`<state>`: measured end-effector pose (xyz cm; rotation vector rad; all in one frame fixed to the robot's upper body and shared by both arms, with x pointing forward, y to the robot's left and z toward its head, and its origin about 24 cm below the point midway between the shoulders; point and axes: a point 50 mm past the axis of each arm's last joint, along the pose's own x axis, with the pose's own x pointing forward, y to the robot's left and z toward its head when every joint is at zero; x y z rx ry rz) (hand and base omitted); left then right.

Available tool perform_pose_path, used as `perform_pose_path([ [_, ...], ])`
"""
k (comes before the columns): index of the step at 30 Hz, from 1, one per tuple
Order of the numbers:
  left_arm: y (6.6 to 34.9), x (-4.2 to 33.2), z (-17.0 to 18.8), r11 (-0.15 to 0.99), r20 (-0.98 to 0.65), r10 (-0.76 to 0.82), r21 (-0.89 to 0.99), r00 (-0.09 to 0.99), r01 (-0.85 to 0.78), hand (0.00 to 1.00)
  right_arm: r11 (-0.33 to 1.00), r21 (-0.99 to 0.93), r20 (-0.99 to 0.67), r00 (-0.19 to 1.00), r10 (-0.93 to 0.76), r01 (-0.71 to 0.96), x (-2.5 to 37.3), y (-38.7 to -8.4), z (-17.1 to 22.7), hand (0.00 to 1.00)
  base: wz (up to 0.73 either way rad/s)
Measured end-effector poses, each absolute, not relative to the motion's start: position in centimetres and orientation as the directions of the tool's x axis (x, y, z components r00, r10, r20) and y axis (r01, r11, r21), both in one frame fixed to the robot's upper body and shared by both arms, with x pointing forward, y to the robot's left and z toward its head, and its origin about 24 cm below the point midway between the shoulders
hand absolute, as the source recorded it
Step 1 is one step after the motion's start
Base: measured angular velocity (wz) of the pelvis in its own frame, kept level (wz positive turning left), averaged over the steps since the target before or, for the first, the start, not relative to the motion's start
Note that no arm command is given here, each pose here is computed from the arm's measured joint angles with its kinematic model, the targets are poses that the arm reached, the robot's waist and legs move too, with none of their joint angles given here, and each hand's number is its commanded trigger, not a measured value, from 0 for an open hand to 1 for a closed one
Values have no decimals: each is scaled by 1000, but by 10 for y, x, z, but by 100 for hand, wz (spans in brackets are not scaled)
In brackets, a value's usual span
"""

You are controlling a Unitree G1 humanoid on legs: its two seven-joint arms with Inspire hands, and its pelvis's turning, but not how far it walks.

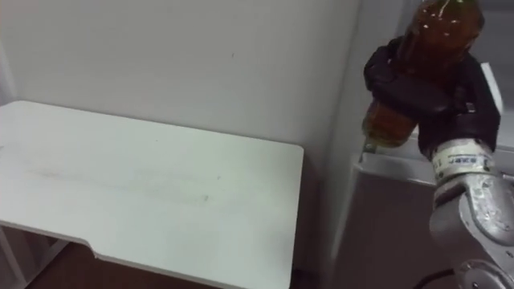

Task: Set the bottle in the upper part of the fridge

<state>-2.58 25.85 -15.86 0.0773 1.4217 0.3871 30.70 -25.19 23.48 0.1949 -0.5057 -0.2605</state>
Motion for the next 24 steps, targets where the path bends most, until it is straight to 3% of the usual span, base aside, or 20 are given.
perform_pose_path([
  [13,259,-32,-159,936,-953,293,270,76,-225,0,889,356,431,794,-430,288,301,-278,240,100,-8],
  [24,267,-36,-156,913,-944,322,292,64,-286,0,856,336,334,801,-497,392,309,-296,226,100,-1],
])
